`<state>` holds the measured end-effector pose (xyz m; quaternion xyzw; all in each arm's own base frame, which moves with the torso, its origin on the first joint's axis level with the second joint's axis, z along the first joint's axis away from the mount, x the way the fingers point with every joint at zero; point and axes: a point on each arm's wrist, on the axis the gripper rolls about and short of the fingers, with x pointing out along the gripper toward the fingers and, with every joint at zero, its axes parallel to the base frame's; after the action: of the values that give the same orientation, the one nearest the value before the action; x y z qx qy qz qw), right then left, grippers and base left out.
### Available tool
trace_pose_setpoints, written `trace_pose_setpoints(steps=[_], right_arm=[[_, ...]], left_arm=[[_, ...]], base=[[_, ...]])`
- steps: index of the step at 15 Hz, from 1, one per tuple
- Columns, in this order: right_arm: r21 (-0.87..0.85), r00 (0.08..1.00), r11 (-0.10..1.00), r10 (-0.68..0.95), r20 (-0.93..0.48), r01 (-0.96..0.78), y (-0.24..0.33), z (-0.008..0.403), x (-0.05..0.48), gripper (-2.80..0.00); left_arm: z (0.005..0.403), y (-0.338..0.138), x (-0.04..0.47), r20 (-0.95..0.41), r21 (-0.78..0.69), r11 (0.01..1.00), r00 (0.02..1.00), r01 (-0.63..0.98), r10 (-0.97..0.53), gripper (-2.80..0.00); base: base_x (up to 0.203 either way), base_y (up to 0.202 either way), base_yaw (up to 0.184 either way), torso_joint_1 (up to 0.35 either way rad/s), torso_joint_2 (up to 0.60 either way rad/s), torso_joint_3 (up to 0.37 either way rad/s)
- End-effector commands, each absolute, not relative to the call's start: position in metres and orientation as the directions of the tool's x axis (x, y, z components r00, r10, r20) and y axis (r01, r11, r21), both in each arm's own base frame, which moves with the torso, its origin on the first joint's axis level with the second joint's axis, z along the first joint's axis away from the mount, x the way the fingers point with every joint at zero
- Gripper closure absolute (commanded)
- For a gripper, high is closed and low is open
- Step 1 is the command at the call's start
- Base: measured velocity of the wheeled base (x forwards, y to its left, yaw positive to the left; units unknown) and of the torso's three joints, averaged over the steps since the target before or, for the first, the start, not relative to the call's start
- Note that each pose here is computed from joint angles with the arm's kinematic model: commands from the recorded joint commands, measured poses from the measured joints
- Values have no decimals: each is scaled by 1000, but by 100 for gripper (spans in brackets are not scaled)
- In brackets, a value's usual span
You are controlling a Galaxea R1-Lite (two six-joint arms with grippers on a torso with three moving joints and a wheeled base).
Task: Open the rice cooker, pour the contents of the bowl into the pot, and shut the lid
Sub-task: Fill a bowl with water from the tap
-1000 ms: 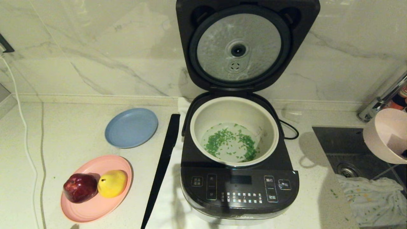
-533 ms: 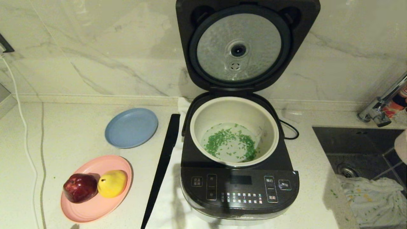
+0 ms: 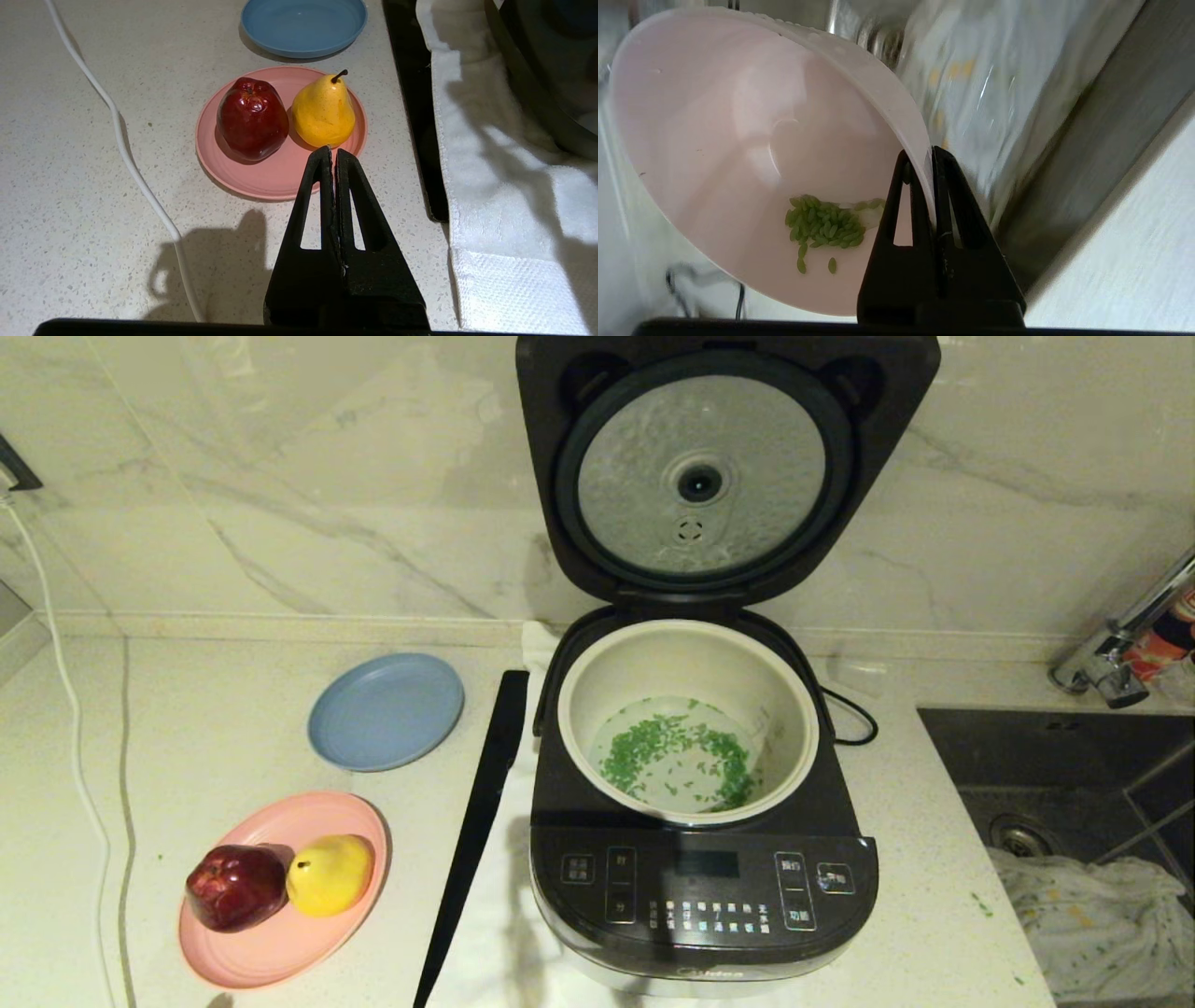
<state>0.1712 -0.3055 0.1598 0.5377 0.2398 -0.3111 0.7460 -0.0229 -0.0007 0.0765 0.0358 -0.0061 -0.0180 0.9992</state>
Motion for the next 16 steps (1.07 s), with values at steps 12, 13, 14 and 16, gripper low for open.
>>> trace_pose_setpoints(steps=[12, 13, 14, 16], right_arm=[[660, 679, 163, -189, -709, 734, -380, 92, 205, 0], [658, 678, 165, -184, -712, 735, -382, 87, 210, 0], [660, 678, 159, -176, -713, 735, -383, 83, 215, 0], [664, 681, 151, -177, -711, 732, -386, 80, 228, 0]], left_arm=[[75, -1, -22, 6, 72, 997, 999, 36, -37, 0], [75, -1, -22, 6, 72, 997, 999, 36, -37, 0], [75, -1, -22, 6, 72, 997, 999, 36, -36, 0], [75, -1, -22, 6, 72, 997, 999, 36, -37, 0]], base=[[0, 0, 0, 0, 0, 0], [0, 0, 0, 0, 0, 0], [0, 0, 0, 0, 0, 0], [0, 0, 0, 0, 0, 0]])
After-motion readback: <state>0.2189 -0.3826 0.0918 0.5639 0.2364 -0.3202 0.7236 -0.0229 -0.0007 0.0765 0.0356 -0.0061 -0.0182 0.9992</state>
